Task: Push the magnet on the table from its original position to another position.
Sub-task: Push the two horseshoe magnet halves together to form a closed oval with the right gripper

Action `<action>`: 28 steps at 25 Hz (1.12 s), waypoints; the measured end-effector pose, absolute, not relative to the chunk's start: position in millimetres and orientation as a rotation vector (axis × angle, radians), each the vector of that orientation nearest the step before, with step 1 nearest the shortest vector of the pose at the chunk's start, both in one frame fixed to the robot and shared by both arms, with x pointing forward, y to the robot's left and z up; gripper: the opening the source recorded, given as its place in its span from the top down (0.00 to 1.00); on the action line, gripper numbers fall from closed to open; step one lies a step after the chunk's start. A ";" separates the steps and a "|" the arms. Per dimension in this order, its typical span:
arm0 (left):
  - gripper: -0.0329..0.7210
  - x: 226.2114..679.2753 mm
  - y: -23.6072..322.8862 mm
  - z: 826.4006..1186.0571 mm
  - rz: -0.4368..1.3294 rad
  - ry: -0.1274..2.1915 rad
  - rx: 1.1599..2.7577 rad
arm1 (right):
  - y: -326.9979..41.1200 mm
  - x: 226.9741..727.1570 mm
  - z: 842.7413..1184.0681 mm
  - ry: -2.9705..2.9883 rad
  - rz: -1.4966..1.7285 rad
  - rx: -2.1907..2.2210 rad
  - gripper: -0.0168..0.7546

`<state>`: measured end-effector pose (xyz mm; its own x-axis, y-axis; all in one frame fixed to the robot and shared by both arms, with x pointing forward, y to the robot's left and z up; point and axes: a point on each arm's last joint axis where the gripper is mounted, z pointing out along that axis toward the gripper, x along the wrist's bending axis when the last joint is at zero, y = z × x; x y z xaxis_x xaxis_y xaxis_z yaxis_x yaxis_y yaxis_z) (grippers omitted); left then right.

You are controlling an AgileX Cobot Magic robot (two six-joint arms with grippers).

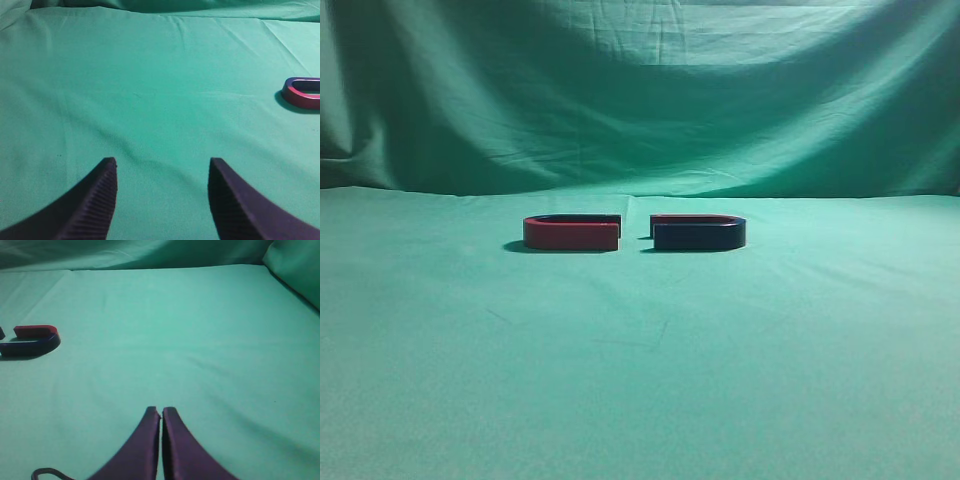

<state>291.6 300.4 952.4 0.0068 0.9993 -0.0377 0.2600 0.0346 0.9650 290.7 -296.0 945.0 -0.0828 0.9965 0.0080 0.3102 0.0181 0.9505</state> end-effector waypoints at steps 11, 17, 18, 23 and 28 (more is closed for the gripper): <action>0.46 291.6 300.4 952.4 1.037 1.408 1.377 | -288.9 291.9 993.8 1.125 1.469 0.984 0.98; 0.46 291.6 300.4 952.4 1.037 1.408 1.377 | -288.6 310.3 1026.1 1.278 1.343 1.139 0.98; 0.46 291.6 300.4 952.4 1.037 1.408 1.377 | -288.4 316.1 1032.0 1.316 1.308 1.179 0.98; 0.46 291.6 300.4 952.4 1.037 1.408 1.377 | -284.5 357.5 1038.4 1.563 1.086 1.509 0.98; 0.46 291.6 300.4 952.4 1.037 1.408 1.377 | -276.6 397.5 1042.4 1.836 0.820 1.725 0.98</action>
<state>291.6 300.4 952.4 0.0068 0.9993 -0.0377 0.2600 0.0346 0.9650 397.5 -276.6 1042.4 -0.0834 0.9952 0.0518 0.7025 0.0218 0.7113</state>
